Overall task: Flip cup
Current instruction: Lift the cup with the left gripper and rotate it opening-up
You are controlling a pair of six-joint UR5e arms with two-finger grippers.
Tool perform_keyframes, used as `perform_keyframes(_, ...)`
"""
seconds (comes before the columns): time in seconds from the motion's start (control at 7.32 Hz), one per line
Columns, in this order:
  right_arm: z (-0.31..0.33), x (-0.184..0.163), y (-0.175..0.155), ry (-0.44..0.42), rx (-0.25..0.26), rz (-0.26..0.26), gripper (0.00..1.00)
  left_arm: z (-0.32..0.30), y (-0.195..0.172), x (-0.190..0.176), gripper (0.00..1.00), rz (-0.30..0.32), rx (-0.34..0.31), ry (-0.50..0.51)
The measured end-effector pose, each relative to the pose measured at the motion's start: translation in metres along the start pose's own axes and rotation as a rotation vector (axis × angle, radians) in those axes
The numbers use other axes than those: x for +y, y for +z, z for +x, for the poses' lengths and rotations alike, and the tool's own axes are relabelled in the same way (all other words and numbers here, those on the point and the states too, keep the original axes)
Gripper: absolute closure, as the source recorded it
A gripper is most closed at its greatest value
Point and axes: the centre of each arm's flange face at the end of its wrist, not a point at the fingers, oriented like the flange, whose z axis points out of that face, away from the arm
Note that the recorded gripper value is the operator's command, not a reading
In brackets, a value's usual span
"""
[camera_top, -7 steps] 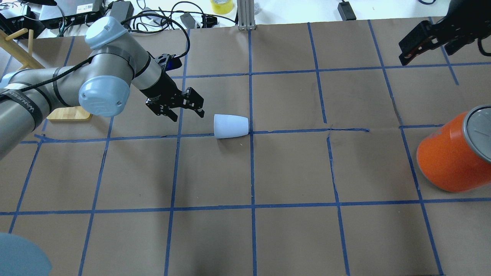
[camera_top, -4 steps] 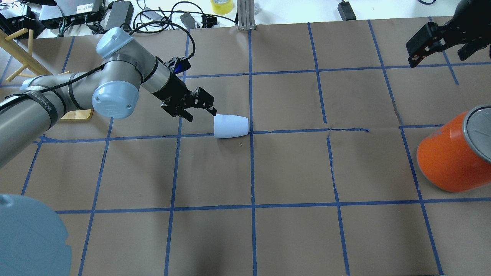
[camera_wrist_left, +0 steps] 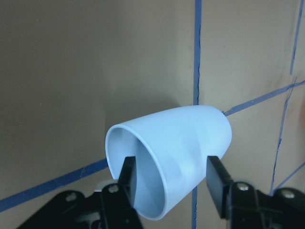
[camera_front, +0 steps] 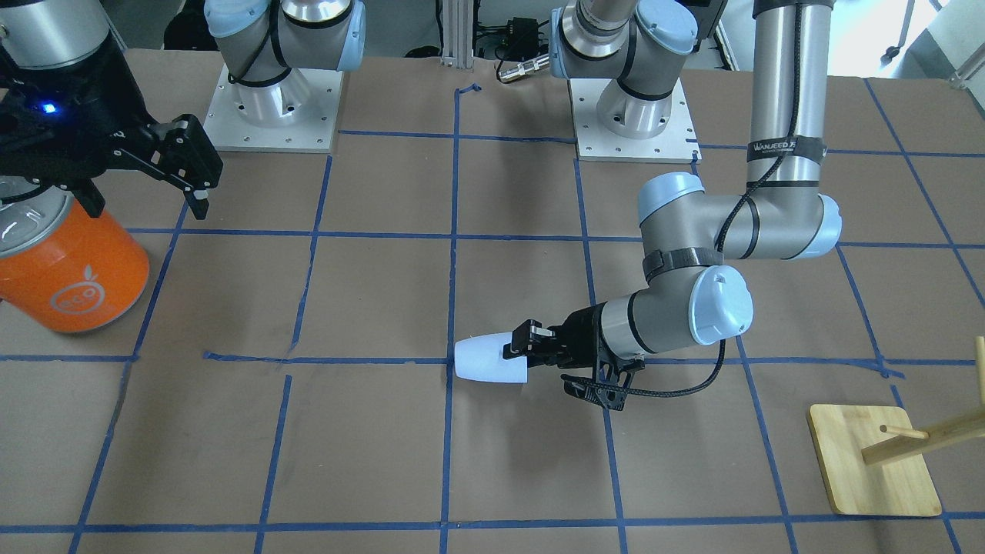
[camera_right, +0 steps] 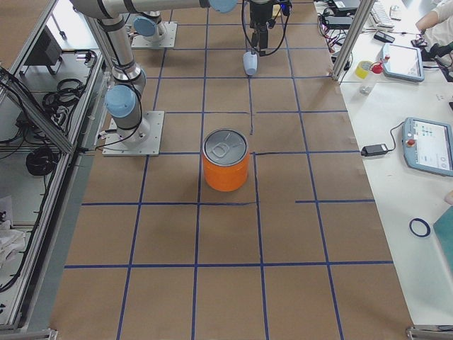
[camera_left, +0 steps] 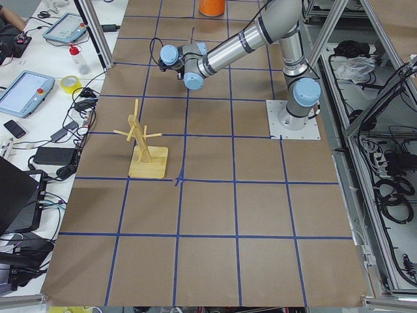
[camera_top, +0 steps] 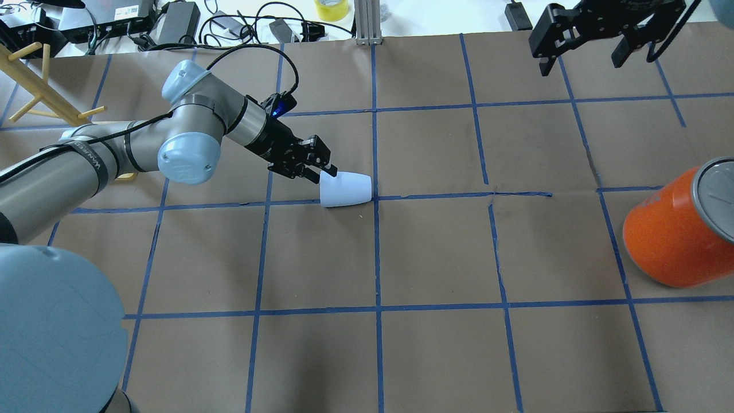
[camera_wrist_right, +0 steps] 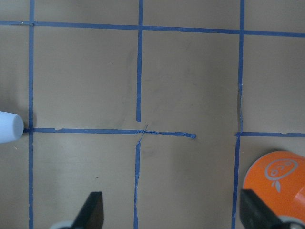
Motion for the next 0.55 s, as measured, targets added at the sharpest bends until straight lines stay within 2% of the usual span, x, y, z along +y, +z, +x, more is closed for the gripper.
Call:
perform_keyframes(0.27,-0.035,0.001,0.005,-0.034,-0.008,-0.015,0.0,0.001,-0.001,-0.001,1.0,0.004,0.001,-0.009)
perform_keyframes(0.41,-0.045,-0.001,0.008,-0.045,-0.005,-0.016,0.0,0.007,-0.01,-0.005,1.0,0.031,-0.004,-0.04)
perform_keyframes(0.55,-0.042,-0.002,0.011,-0.039,-0.006,-0.029,0.0,0.018,-0.027,-0.016,1.0,0.086,-0.012,-0.082)
